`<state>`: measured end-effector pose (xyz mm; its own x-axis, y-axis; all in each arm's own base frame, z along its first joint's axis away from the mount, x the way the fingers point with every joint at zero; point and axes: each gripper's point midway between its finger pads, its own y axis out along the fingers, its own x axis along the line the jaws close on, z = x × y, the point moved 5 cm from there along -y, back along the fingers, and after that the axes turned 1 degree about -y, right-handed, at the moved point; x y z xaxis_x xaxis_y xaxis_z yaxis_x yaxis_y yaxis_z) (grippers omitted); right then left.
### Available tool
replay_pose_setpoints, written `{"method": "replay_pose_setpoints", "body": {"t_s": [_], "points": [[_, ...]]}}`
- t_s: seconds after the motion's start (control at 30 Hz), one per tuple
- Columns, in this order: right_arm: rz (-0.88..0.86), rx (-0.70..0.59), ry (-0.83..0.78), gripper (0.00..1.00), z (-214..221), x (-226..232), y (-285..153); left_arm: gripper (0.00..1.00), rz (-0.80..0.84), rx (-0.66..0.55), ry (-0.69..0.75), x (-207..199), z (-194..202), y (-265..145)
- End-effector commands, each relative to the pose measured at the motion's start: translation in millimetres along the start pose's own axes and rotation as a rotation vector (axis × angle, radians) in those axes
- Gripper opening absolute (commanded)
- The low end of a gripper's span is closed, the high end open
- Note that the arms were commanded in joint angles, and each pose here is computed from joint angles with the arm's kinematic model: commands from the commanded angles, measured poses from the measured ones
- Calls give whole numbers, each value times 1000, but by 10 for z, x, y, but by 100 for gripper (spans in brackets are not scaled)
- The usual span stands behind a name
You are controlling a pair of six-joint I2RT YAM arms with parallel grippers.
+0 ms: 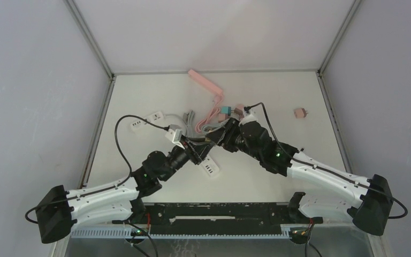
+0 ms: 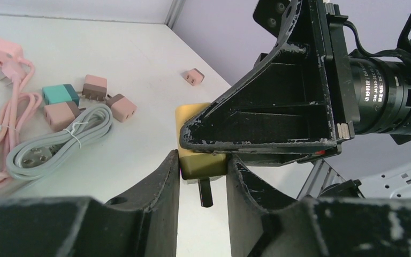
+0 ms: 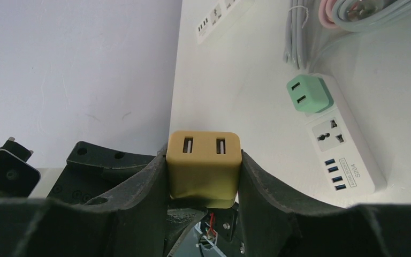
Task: Insert the plug
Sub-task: Adjust the plug.
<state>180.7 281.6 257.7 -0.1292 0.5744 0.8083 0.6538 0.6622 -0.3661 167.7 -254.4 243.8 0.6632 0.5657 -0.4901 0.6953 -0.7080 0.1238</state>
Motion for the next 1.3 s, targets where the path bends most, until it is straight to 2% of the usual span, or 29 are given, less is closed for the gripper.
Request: {"method": "replay_pose_setpoints", "body": {"t_s": [0.0, 0.2, 0.33, 0.5, 0.63, 0.9, 1.07, 1.27], "points": [[-90, 3, -1, 55, 16, 167, -114, 18, -33, -78, 41, 110, -94, -55], [-105, -13, -50, 80, -30, 174, -148, 6, 34, -77, 109, 78, -96, -138], [-135, -23, -126, 86, -118, 170, -205, 0, 84, -59, 150, 94, -82, -211], [-203, -62, -354, 95, -254, 185, -350, 0, 157, -27, 174, 138, -116, -299], [-239, -76, -533, 95, -311, 110, -432, 0, 209, 38, 188, 162, -109, -335], [-465, -72, -972, 99, -251, -69, -617, 0, 323, 93, 203, 119, -202, -380], [-677, -3, -1068, 99, -270, -64, -814, 0, 455, 130, 201, -63, -275, -355], [-779, 67, -1133, 97, -296, -19, -821, 0, 558, 173, 202, -205, -312, -337]]}}
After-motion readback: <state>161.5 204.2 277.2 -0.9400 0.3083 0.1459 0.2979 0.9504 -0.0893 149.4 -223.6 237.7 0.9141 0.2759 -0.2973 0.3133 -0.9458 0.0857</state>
